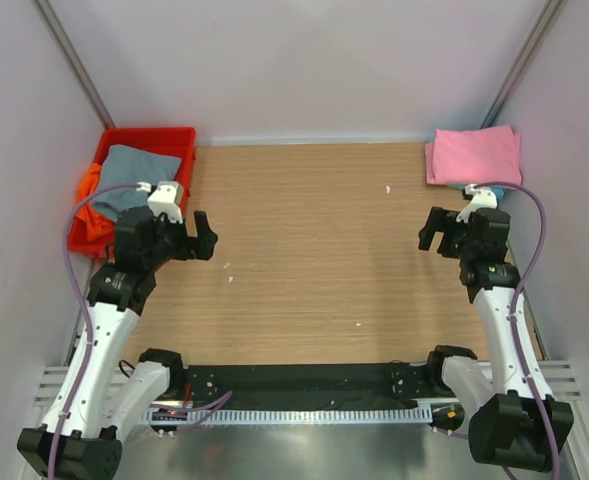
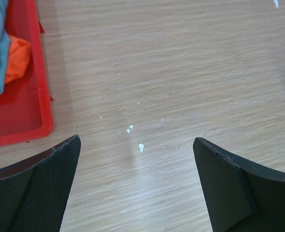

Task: Fold and stack the t-shirts
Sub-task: Neatly place the folded tshirt to the corner

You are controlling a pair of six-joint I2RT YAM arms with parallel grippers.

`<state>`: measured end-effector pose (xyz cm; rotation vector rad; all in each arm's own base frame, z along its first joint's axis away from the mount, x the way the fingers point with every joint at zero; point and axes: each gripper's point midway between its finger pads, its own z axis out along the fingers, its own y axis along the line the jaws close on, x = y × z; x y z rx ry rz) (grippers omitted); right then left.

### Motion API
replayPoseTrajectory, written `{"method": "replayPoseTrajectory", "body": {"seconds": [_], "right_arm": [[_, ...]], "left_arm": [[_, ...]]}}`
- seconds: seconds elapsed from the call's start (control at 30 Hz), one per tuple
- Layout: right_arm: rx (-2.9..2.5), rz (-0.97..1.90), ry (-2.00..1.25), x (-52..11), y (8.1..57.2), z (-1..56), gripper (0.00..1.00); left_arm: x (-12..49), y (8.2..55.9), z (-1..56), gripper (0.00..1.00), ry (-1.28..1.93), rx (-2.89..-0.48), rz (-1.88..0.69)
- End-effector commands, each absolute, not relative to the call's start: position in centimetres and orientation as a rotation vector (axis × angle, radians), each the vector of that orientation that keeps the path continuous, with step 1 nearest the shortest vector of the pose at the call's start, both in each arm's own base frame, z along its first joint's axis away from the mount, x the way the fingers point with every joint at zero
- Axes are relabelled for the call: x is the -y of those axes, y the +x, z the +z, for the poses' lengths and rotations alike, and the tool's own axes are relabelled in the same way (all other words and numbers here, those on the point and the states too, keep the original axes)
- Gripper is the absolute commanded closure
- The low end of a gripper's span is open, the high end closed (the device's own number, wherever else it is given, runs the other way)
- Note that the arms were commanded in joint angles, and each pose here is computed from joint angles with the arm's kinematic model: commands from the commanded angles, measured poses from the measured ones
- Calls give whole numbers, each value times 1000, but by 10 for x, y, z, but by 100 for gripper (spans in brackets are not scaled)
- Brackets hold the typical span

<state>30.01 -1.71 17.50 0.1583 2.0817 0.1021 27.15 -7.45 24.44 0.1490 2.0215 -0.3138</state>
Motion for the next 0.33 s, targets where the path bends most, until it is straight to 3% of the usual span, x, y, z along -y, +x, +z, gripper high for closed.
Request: {"method": "replayPoseTrajectory", "body": {"seconds": [0.0,0.3], "right_arm": [[-1996,111,161,15,304,207,0],[-2073,122,194,15,304,187,0]], "left_arm": [[73,278,266,0,123,-1932,-336],[52,275,261,0,91,-1940,-229]]}}
